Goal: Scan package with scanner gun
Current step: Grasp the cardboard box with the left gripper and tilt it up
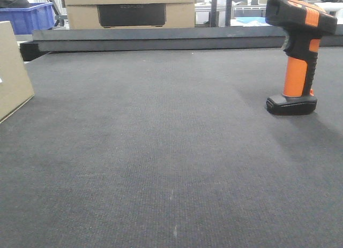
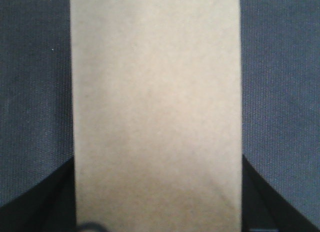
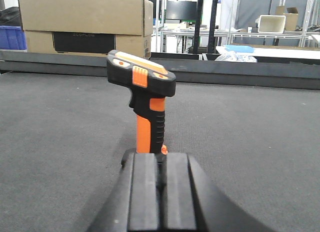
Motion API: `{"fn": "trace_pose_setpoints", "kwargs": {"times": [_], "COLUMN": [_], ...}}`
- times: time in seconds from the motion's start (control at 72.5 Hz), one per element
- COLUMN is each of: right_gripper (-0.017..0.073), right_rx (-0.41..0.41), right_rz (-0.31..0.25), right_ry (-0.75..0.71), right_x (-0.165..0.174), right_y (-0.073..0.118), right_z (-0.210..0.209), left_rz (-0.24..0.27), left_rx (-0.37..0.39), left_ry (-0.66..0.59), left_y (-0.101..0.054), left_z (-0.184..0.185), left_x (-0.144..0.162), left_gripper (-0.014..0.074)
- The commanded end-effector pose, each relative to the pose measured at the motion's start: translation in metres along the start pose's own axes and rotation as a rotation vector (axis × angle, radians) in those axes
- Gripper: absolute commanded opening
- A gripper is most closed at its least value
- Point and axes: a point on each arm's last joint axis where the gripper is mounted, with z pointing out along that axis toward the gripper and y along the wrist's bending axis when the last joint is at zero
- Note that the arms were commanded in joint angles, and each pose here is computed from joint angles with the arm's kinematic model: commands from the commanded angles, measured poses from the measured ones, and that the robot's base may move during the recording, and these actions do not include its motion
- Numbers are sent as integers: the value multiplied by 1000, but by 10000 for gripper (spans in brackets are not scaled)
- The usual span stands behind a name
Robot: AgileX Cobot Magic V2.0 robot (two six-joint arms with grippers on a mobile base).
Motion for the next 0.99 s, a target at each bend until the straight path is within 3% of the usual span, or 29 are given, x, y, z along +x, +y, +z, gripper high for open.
{"fn": "trace_pose_setpoints", "kwargs": {"times": [0.0,0.083,0.304,0.373,0.483,0.607,0.69,0.828,0.98], "right_gripper": [-161,-161,-161,-161,-161,-161,-161,-161,-161], "right_rx": [-1,-1,-1,-1,-1,-1,-1,-1,-1], "right_rz": [0,0,0,0,0,0,0,0,0], "right_ry": [-23,-23,-23,-23,-23,-23,-23,-23,-23], "right_x": [-2,-2,-2,-2,-2,-2,-2,-2,-2], "right_y": [0,0,0,0,0,0,0,0,0], "right_z": [0,0,0,0,0,0,0,0,0], "left_rz": [-8,-29,-84,-107,-125,-120,-103,-83,-65], "left_rx": [10,46,198,220,279,355,394,416,426], "left_ry": [-4,-3,-47,-76,-109,-134,-144,-94,-71], "left_y": [-2,-5,-29,-45,-87,-139,-166,-196,-215], "left_z": [-2,-2,-24,-34,-42,-38,-33,-16,-2], "left_x": [0,0,-11,-13,-11,-7,-4,4,9], "left_gripper": [64,-110,-111,-111,-111,-111,-111,-111,-111]}}
